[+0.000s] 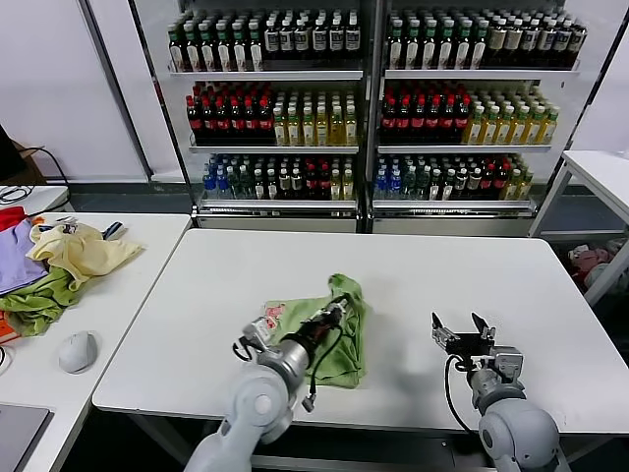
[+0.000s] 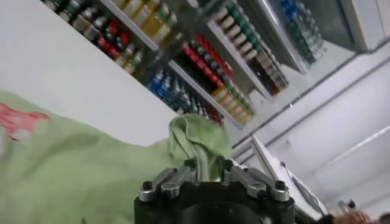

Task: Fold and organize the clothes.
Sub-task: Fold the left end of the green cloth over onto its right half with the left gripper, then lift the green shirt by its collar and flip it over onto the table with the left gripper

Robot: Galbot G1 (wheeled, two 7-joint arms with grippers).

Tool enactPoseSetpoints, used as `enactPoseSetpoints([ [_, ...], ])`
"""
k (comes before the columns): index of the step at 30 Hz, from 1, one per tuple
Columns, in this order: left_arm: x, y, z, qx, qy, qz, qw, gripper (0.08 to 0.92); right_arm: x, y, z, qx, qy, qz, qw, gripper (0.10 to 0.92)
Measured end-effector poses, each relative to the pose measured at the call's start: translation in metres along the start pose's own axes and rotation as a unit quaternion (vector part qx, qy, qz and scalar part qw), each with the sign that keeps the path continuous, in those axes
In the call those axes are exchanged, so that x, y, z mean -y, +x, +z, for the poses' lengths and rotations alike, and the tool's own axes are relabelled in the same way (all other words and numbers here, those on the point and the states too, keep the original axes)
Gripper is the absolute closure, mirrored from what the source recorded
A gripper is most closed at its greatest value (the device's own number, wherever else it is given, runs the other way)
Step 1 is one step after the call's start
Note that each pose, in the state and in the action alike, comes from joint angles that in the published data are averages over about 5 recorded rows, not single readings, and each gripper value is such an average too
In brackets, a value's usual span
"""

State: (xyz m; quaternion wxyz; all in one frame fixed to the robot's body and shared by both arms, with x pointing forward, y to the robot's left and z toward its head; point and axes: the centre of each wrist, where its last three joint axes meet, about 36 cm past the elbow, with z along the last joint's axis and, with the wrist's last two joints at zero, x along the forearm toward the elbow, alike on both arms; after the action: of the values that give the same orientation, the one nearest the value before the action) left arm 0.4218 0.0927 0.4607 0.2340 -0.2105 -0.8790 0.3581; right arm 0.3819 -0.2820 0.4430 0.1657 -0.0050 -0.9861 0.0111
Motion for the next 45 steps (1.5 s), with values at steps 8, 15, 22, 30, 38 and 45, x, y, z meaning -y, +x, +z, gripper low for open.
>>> enactPoseSetpoints([
  [8, -0.008, 0.01, 0.003, 0.005, -0.022, -0.003, 1.0, 0.401, -0.003, -0.005, 0.0, 0.0, -0.002, -0.003, 1.0, 0.2],
  [15, -0.049, 0.038, -0.006, 0.059, -0.094, -0.098, 0.989, 0.209, -0.007, -0.008, 0.0, 0.002, -0.005, -0.008, 1.0, 0.2],
  [22, -0.084, 0.054, 0.002, 0.078, -0.185, -0.196, 0.96, 0.177, -0.015, -0.009, 0.002, 0.002, -0.005, -0.012, 1.0, 0.2],
  [30, -0.095, 0.051, 0.023, 0.057, -0.244, -0.24, 0.938, 0.184, -0.019, -0.005, 0.001, 0.005, -0.007, -0.013, 1.0, 0.2],
  [38, -0.094, 0.038, 0.04, 0.037, -0.269, -0.251, 0.929, 0.374, -0.018, 0.0, 0.0, 0.008, -0.007, -0.011, 1.0, 0.2],
  [45, -0.096, 0.036, 0.043, 0.032, -0.27, -0.251, 0.929, 0.573, -0.017, 0.005, -0.003, 0.011, -0.006, -0.009, 1.0, 0.2],
])
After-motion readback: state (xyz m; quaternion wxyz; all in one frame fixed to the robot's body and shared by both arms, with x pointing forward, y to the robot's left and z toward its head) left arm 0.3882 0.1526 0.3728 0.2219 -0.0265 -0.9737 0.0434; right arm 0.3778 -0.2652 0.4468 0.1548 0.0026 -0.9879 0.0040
